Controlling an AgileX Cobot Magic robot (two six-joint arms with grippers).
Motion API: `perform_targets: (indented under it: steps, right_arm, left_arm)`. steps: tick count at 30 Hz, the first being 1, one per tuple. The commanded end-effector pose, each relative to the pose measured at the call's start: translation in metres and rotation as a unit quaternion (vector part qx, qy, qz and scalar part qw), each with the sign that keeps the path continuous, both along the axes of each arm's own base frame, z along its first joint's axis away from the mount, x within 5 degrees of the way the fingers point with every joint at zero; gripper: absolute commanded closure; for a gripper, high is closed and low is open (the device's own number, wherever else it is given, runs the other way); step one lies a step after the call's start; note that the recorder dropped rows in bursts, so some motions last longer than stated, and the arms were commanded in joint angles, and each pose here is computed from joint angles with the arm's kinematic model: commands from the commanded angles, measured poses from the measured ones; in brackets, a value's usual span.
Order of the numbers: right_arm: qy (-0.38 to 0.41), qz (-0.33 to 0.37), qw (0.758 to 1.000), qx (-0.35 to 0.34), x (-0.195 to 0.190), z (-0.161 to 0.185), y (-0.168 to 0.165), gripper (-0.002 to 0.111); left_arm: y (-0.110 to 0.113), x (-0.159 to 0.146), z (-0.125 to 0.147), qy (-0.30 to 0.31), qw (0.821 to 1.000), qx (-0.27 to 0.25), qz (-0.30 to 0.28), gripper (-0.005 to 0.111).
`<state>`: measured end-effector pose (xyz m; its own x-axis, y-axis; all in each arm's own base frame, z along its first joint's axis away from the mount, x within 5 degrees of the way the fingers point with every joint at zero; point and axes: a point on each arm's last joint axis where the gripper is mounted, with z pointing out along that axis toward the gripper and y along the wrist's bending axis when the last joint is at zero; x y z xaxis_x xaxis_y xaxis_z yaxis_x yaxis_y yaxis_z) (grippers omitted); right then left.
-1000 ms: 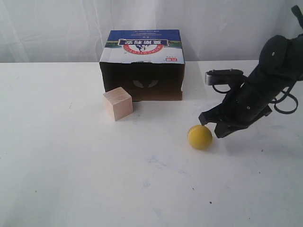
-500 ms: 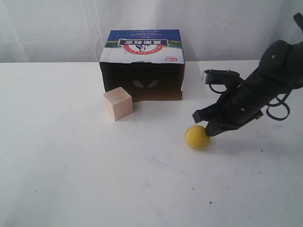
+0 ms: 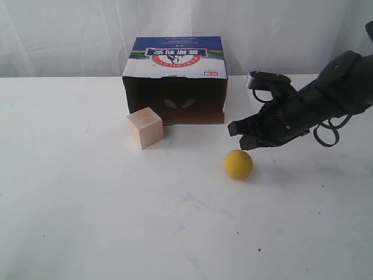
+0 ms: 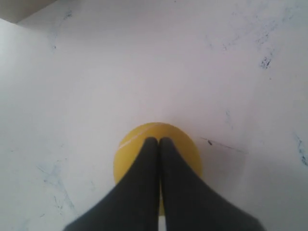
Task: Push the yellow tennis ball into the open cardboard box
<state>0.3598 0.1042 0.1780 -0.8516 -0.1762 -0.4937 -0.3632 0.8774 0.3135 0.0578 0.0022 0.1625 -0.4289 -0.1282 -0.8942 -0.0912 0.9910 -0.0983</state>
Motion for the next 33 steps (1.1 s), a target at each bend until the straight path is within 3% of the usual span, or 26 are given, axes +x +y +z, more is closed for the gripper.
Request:
perform_targets:
  steps: [1, 4, 16, 25, 33]
  right_arm:
    - [-0.016, -0.005, 1.000, -0.003, 0.003, -0.002, -0.002, 0.108]
    - [-0.049, -0.030, 0.998, -0.014, 0.008, 0.006, -0.007, 0.108]
    - [0.064, -0.054, 0.989, -0.126, -0.009, -0.020, -0.032, 0.108]
    - [0.053, -0.041, 0.992, -0.109, -0.007, -0.039, -0.001, 0.108]
    - [0.003, -0.052, 0.995, -0.081, 0.005, -0.026, 0.014, 0.108]
  left_arm:
    - [0.000, 0.000, 0.000, 0.001, 1.000, -0.001, 0.001, 0.107]
    - [0.000, 0.000, 0.000, 0.001, 1.000, -0.001, 0.001, 0.107]
    - [0.000, 0.000, 0.000, 0.001, 1.000, -0.001, 0.001, 0.107]
    - [0.000, 0.000, 0.000, 0.001, 1.000, -0.001, 0.001, 0.107]
    - [0.000, 0.000, 0.000, 0.001, 1.000, -0.001, 0.001, 0.107]
